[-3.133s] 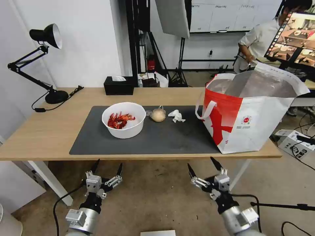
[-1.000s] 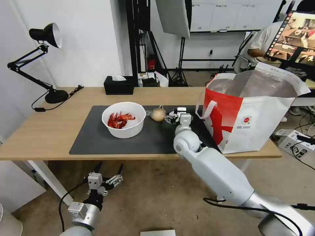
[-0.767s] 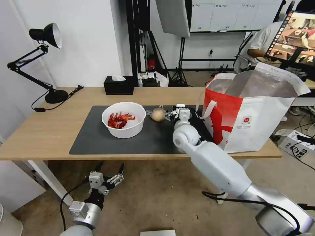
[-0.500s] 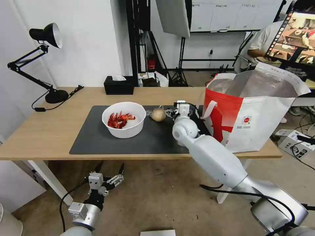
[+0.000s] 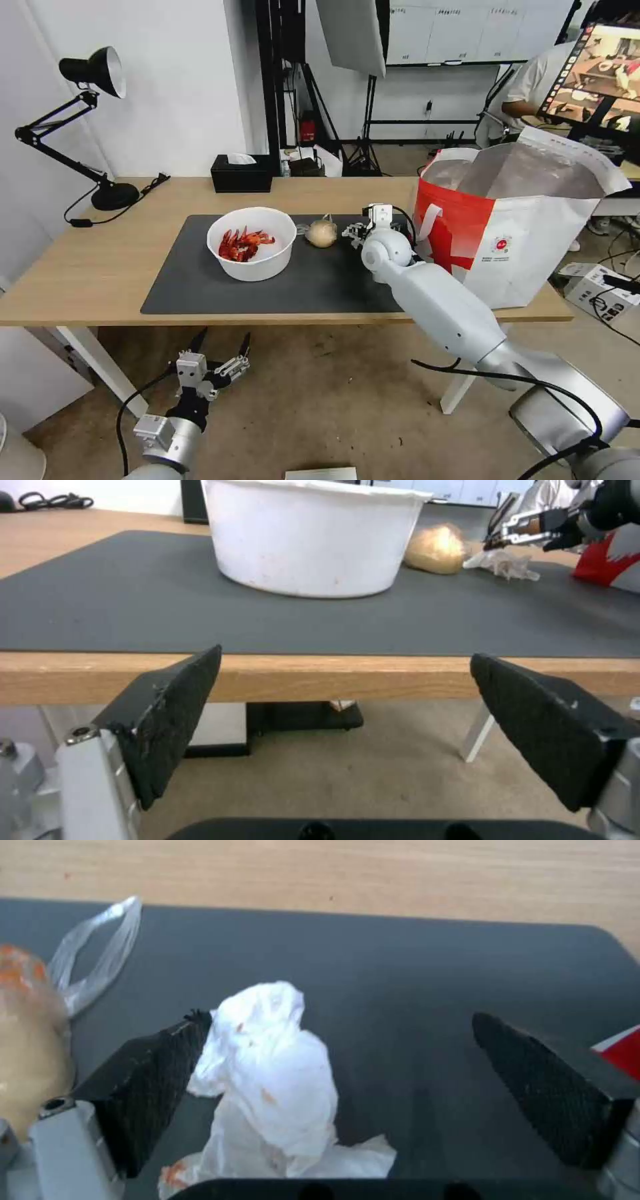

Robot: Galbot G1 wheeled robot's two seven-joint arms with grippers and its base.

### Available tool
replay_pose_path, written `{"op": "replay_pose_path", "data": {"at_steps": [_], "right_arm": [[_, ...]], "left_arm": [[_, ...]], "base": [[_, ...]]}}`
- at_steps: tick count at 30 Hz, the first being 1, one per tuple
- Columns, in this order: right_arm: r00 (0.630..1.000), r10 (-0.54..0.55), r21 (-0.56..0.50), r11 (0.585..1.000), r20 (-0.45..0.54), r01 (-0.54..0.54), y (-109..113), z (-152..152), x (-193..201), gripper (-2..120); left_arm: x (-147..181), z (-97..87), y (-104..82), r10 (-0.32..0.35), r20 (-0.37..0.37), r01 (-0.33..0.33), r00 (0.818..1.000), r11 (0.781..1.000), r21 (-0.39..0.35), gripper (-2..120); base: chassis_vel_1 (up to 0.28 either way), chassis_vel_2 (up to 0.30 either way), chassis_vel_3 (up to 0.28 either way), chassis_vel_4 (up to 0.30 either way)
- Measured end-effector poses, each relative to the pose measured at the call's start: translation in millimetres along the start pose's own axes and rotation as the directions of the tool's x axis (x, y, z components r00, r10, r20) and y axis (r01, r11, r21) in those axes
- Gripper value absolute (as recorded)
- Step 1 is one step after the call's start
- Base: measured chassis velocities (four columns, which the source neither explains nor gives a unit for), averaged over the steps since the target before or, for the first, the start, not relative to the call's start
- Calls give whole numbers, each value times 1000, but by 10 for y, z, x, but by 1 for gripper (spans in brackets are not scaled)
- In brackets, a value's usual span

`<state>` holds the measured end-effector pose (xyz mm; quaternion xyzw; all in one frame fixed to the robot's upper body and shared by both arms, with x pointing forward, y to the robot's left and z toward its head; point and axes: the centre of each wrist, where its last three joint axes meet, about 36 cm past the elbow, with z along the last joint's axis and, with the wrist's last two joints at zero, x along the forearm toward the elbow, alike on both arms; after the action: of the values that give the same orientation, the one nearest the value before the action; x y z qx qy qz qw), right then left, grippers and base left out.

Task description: Pick up the trash from the table and place it into the takeout bag.

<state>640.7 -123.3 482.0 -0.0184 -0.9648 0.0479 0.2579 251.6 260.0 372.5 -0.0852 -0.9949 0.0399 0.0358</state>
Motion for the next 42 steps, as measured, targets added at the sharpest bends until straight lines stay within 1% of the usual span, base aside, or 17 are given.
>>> {"op": "replay_pose_path", "data": {"at_steps": [7, 20, 21, 22, 24, 25, 27, 28, 29, 31, 32, 34, 35, 37, 38, 41, 42], "right_arm": [[999, -37, 21, 999, -39, 38, 1, 17, -37, 100], [997, -58, 30, 998, -54, 59, 17, 38, -54, 99], [997, -57, 24, 998, -47, 58, 17, 55, -56, 95], [997, -57, 24, 998, -47, 58, 17, 55, -56, 95], [998, -56, 11, 998, -36, 56, 12, 95, -59, 84], [998, -56, 11, 998, -36, 56, 12, 95, -59, 84], [998, -55, 7, 998, -34, 56, 6, 117, -58, 78], [998, -55, 4, 998, -31, 55, -1, 130, -56, 69], [998, -55, 4, 998, -31, 55, -1, 130, -56, 69], [998, -55, -2, 998, -26, 55, -14, 137, -55, 59], [998, -55, -2, 998, -26, 55, -14, 137, -55, 59], [998, -57, -8, 998, -16, 57, -20, 143, -43, 48], [998, -57, -8, 998, -16, 57, -20, 143, -43, 48], [998, -61, -11, 998, -10, 61, -24, 151, -27, 39], [998, -61, -11, 998, -10, 61, -24, 151, -27, 39], [998, -68, -25, 997, 4, 68, -36, 166, 14, 22], [998, -68, -25, 997, 4, 68, -36, 166, 14, 22]], "left_arm": [[8, -17, -7, 2, 4, -2, 1000, 1000, 3, 100], [-11, 12, -29, 8, 1, -8, 1000, 1000, 9, 100], [-15, 17, -35, 10, 0, -10, 1000, 1000, 11, 100], [-15, 17, -35, 10, 0, -10, 1000, 1000, 11, 100], [-21, 28, -52, 15, -1, -15, 1000, 1000, 13, 100], [-21, 28, -52, 15, -1, -15, 1000, 1000, 13, 100], [-21, 24, -63, 19, 0, -19, 1000, 1000, 12, 100], [-22, 9, -77, 22, 4, -22, 1000, 1000, 12, 100], [-22, 9, -77, 22, 4, -22, 1000, 1000, 12, 100], [-27, 0, -87, 26, 7, -27, 1000, 1000, 12, 100], [-27, 0, -87, 26, 7, -27, 1000, 1000, 12, 100], [-46, 19, -76, 27, 5, -27, 1000, 1000, 9, 100], [-46, 19, -76, 27, 5, -27, 1000, 1000, 9, 100], [-53, 42, -74, 27, 0, -27, 1000, 1000, 10, 100], [-53, 42, -74, 27, 0, -27, 1000, 1000, 10, 100], [-66, 76, -79, 29, -7, -29, 1000, 999, 12, 100], [-66, 76, -79, 29, -7, -29, 1000, 999, 12, 100]], "base": [[0, 0, 0, 0], [0, 0, 0, 0], [0, 0, 0, 0], [0, 0, 0, 0], [0, 0, 0, 0], [0, 0, 0, 0], [0, 0, 0, 0], [0, 0, 0, 0], [0, 0, 0, 0], [0, 0, 0, 0], [0, 0, 0, 0], [0, 0, 0, 0], [0, 0, 0, 0], [0, 0, 0, 0], [0, 0, 0, 0], [0, 0, 0, 0], [0, 0, 0, 0]]}}
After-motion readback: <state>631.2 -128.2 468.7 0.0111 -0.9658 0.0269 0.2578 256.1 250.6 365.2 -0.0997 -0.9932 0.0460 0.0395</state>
